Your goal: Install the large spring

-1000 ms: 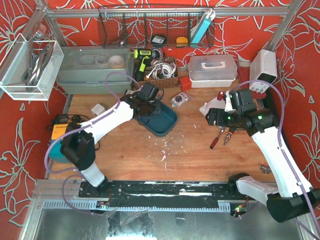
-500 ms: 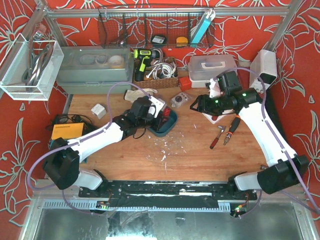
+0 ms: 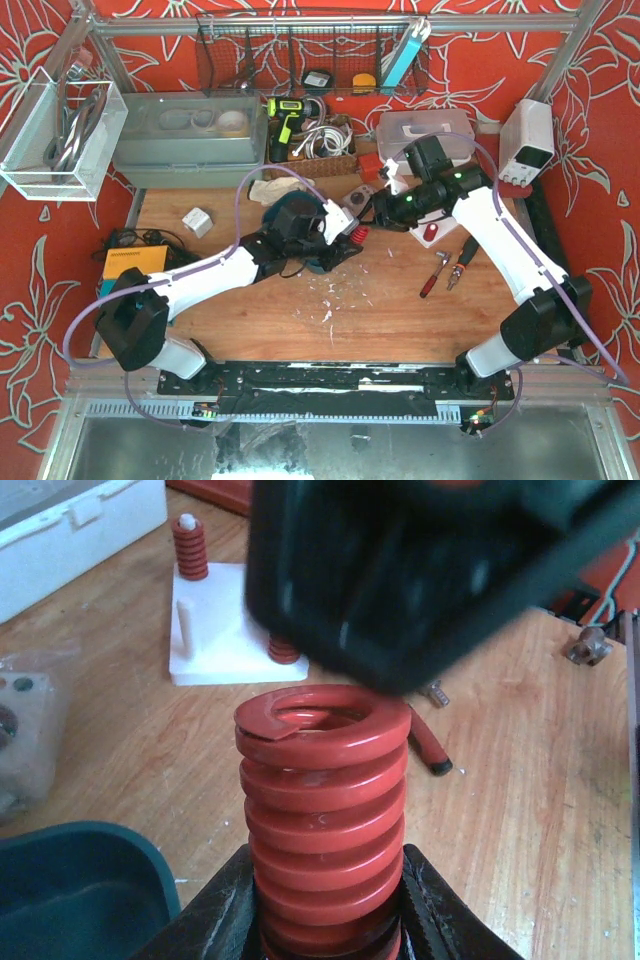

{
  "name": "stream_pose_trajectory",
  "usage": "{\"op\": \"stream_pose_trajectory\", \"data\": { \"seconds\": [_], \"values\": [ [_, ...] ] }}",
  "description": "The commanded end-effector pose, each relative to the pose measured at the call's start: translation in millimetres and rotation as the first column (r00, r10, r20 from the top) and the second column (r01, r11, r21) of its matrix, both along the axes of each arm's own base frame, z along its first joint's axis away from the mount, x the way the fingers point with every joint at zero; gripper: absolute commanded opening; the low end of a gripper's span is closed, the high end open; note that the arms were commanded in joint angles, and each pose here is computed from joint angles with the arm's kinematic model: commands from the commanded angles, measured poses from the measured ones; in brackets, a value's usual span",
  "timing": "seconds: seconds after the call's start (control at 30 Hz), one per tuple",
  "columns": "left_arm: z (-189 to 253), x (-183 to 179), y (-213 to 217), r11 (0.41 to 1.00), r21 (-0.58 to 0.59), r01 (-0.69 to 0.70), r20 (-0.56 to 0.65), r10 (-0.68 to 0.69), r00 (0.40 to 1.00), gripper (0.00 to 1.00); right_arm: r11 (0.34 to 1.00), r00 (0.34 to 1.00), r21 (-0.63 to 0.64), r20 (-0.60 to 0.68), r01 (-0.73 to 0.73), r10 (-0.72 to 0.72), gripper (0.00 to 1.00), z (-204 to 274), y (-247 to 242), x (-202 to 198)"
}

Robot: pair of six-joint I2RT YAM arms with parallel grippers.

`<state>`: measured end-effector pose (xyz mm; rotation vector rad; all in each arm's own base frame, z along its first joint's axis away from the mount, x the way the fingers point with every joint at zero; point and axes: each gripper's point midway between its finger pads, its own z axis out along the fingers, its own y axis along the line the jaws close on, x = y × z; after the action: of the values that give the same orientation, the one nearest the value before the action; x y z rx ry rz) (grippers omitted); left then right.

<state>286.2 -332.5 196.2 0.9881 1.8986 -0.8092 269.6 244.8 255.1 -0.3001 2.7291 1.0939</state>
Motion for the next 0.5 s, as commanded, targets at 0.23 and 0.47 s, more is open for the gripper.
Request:
{"op": "stream_pose_trajectory", "data": {
  "seconds": [0.23, 0.47],
  "values": [
    [24.0, -3.0, -16.9, 0.996, -0.055, 0.076, 0.073, -0.072, 0.995, 0.00, 0.993, 0.986, 0.023, -0.118, -0.117, 0.119, 0.49, -22.6, 19.8, -21.4],
    [24.1, -1.8, -17.6, 0.996, -0.055, 0.074, 0.074, -0.070, 0.995, 0.00, 0.982, 0.999, -0.185, -0.028, -0.038, 0.033, 0.62, -29.1, -9.9, -5.8]
  ]
}}
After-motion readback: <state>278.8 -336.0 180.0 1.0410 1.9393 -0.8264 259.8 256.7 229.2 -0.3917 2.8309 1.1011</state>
